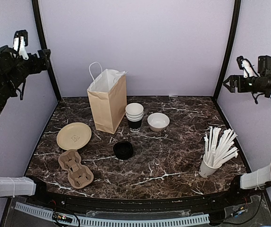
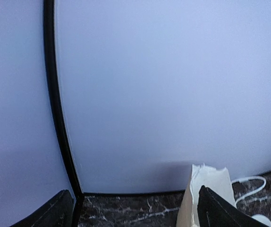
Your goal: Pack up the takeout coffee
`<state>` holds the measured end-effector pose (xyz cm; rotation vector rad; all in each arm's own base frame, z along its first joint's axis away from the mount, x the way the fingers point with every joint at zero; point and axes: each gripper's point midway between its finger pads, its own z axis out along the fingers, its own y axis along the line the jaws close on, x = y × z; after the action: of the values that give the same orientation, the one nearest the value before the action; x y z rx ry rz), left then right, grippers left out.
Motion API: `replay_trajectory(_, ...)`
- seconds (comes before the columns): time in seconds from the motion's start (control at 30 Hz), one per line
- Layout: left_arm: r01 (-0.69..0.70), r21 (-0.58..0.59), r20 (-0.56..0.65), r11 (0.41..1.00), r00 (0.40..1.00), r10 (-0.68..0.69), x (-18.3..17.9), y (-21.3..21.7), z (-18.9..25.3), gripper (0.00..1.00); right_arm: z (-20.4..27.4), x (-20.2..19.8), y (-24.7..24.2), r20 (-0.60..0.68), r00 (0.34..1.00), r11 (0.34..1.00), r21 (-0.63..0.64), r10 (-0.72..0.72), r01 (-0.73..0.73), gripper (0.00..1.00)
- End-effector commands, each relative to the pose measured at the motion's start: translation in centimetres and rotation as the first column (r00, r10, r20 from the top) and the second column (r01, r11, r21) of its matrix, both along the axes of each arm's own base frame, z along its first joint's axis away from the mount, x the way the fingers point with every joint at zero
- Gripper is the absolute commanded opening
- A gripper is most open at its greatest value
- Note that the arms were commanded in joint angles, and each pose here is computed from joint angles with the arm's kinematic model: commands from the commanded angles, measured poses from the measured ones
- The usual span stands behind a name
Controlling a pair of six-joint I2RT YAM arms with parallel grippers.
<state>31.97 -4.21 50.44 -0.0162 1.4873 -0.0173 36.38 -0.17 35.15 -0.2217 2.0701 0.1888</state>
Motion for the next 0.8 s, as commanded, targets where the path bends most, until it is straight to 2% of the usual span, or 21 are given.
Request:
replay_trajectory(0.0, 0.362, 0.034, -0.315, 0.931, 0.888, -0.334, -1.1, -6.1, -9.0, 0.93, -2.7, -2.7, -0.1, -0.112, 0.993, 0.991, -0.121, 0.045, -0.058, 0.99)
replay_trajectory(0.03, 0.404, 0.018, -0.280, 0.915, 0.880, -0.383, -1.7, -6.8, -8.2, 0.93, -3.3, -3.1, -0.1, -0.142, 0.987, 0.985, -0.147, 0.070, -0.091, 0.99)
replay_trajectory(0.13, 0.572, -0.076, -0.258, 0.817, 0.780, -0.570, -3.6, -9.9, -8.4, 0.90, -6.5, -5.3, -1.9, -0.297, 0.954, 0.970, -0.217, 0.041, -0.109, 0.96)
replay_trajectory(0.27, 0.694, -0.151, -0.228, 0.704, 0.669, -0.708, -5.8, -12.2, -9.1, 0.87, -10.6, -8.4, -4.2, -0.450, 0.893, 0.950, -0.282, -0.005, -0.137, 0.91)
replay_trajectory(0.37, 0.728, -0.162, -0.188, 0.666, 0.640, -0.745, -7.1, -12.6, -9.2, 0.84, -14.4, -11.0, -4.5, -0.584, 0.812, 0.939, -0.279, 0.000, -0.201, 0.78)
replay_trajectory(0.47, 0.718, -0.185, -0.187, 0.671, 0.644, -0.741, -7.2, -12.5, -10.8, 0.82, -16.6, -12.8, -4.2, -0.630, 0.776, 0.924, -0.277, 0.032, -0.263, 0.76)
replay_trajectory(0.57, 0.683, -0.182, -0.186, 0.707, 0.683, -0.707, -6.9, -11.7, -11.8, 0.82, -17.4, -14.2, -2.9, -0.629, 0.769, 0.910, -0.247, 0.111, -0.333, 0.76)
replay_trajectory(0.67, 0.661, -0.188, -0.227, 0.726, 0.690, -0.687, -6.4, -11.5, -13.3, 0.83, -18.5, -15.3, -1.9, -0.652, 0.740, 0.907, -0.194, 0.165, -0.374, 0.71)
replay_trajectory(0.77, 0.654, -0.200, -0.254, 0.730, 0.685, -0.683, -5.8, -11.7, -13.9, 0.83, -18.8, -16.4, 0.2, -0.649, 0.705, 0.886, -0.102, 0.286, -0.453, 0.66)
